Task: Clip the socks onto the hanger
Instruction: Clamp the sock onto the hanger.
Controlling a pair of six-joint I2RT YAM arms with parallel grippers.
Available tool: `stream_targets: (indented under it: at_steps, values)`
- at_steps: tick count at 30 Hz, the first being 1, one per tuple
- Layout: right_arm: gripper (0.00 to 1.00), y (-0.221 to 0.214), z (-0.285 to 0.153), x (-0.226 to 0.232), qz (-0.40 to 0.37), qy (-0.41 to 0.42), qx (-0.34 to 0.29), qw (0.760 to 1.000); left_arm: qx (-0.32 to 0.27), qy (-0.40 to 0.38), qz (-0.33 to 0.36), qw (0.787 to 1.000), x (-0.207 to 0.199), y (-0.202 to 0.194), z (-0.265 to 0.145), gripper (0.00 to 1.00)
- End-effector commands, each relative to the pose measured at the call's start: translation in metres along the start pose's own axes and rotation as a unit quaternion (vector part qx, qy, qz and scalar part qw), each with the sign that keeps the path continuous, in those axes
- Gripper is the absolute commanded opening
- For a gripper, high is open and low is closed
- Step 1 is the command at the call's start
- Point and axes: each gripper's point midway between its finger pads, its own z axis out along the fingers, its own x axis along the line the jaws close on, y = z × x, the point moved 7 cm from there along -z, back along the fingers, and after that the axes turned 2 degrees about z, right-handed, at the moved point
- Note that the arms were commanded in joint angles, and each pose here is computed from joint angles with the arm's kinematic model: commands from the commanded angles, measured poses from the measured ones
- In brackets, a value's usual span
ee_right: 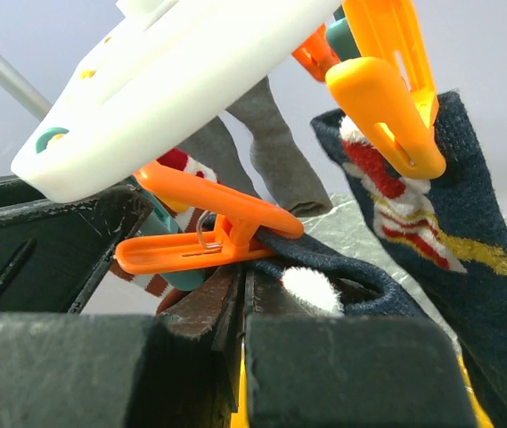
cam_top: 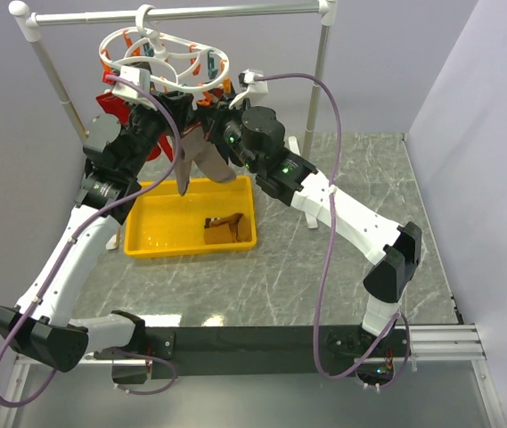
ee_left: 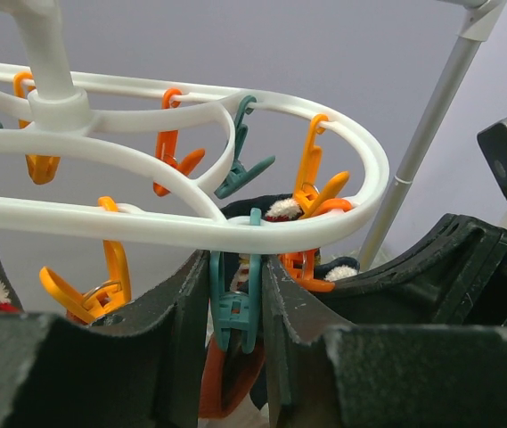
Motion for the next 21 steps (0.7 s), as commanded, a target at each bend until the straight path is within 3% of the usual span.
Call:
stream_targets:
  at_steps: [1,21]
  values:
    - [0.00,0.0550,-0.0150,0.0213,0.027,0.035,-0.067,0.997,-0.032,-0.014,0.016,0.999,-0.0040,0.0178,-0.0077,0.22]
    - [0.00,0.0626,-0.0197,0.0254,0.036,0.051,-0.067,0.996,-0.038,-0.012,0.044,0.998,-0.0014,0.0176,-0.0102,0.22]
